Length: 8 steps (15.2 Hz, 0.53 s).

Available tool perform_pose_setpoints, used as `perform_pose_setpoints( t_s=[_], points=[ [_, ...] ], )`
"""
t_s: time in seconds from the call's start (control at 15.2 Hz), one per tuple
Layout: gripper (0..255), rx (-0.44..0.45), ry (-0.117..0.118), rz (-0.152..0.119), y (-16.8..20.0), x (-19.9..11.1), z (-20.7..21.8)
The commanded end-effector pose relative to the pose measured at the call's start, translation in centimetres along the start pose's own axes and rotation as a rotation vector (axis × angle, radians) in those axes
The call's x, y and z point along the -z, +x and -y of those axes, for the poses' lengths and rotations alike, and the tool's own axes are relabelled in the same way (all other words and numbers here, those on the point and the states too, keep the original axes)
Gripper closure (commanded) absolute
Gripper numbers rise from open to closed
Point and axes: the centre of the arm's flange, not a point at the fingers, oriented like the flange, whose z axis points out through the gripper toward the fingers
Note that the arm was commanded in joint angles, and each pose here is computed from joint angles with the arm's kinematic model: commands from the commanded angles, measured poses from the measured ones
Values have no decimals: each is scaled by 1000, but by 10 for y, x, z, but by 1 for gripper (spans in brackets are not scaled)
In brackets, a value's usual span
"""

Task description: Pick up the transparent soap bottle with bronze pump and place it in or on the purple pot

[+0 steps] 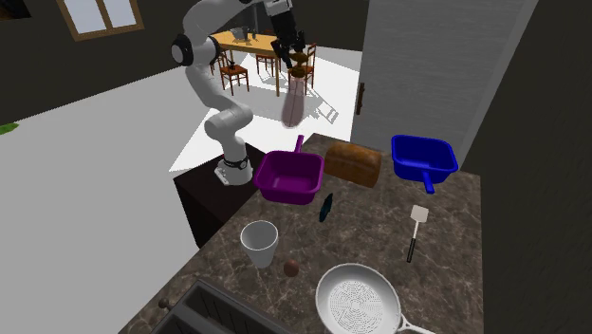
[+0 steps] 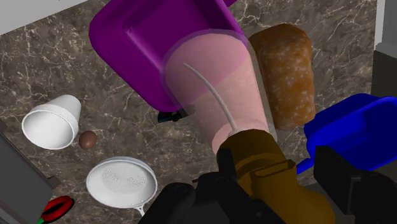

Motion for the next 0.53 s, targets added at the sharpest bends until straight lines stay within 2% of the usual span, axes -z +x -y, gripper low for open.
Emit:
perform_pose_setpoints(
  t_s=[0.0,0.46],
  points=[
    [255,0,-1,0,-15,5,2],
    [255,0,-1,0,-25,-30,-3]
  ],
)
